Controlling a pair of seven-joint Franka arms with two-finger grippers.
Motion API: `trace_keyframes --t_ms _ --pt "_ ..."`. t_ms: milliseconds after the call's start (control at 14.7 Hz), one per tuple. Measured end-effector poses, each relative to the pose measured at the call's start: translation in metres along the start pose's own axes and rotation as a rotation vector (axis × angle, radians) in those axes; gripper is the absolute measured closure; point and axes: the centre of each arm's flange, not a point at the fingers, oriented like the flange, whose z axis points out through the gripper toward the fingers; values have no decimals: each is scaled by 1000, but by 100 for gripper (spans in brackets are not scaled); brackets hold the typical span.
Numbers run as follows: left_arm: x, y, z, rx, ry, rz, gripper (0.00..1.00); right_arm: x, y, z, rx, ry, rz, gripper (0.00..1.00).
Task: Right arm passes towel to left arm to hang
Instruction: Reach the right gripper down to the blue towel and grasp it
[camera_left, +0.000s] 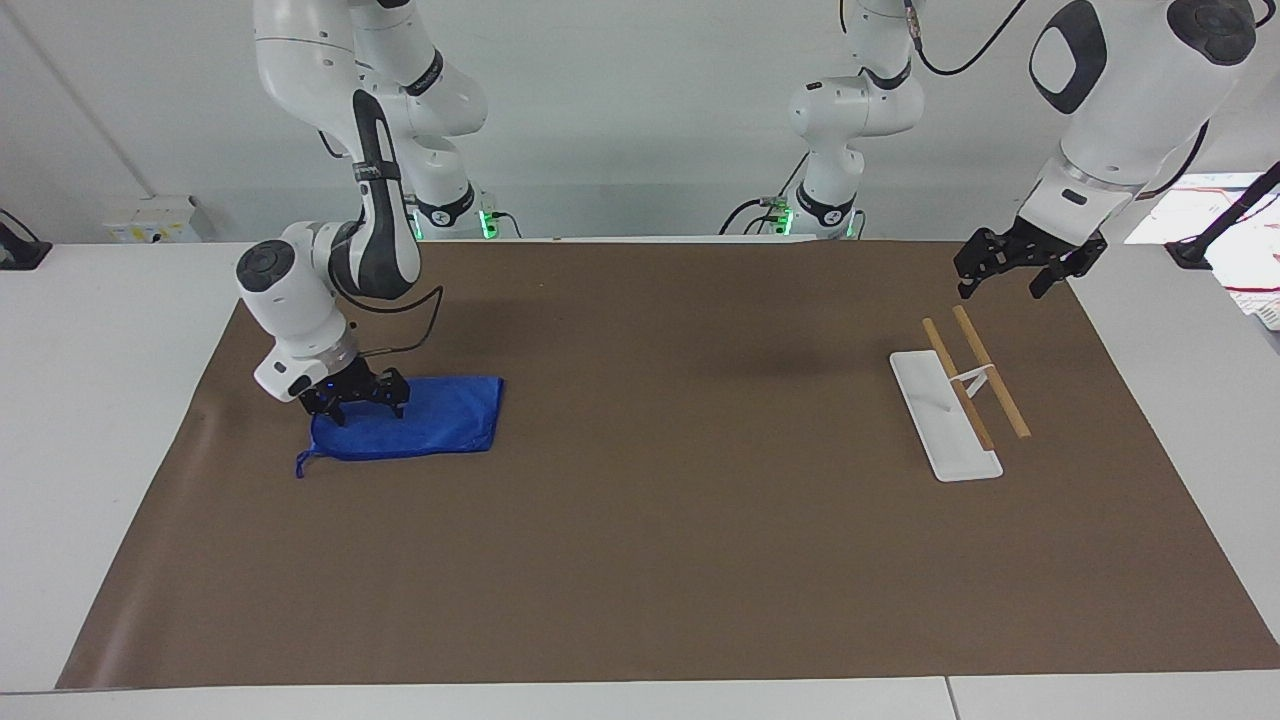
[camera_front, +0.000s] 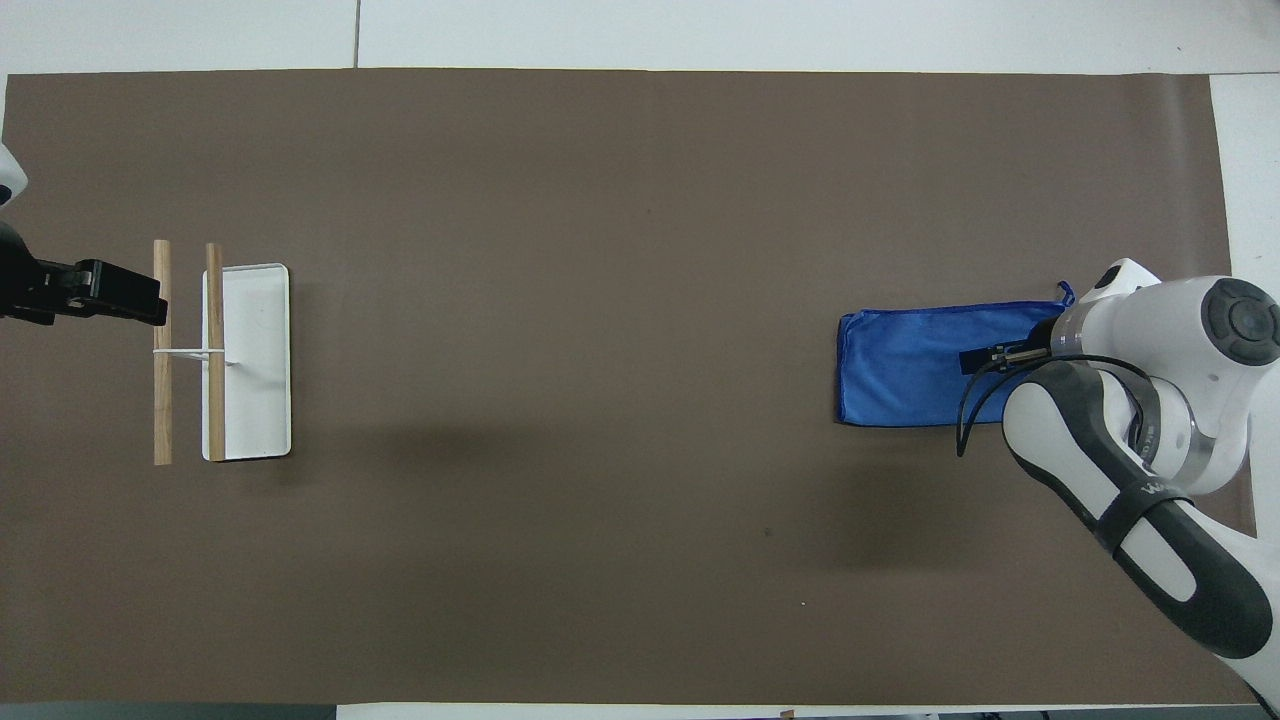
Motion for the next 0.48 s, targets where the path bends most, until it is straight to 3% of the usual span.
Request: trace_keyframes --t_ms 476 --pt "0 0 0 0 0 0 0 9 -14 -12 12 -18 -28 81"
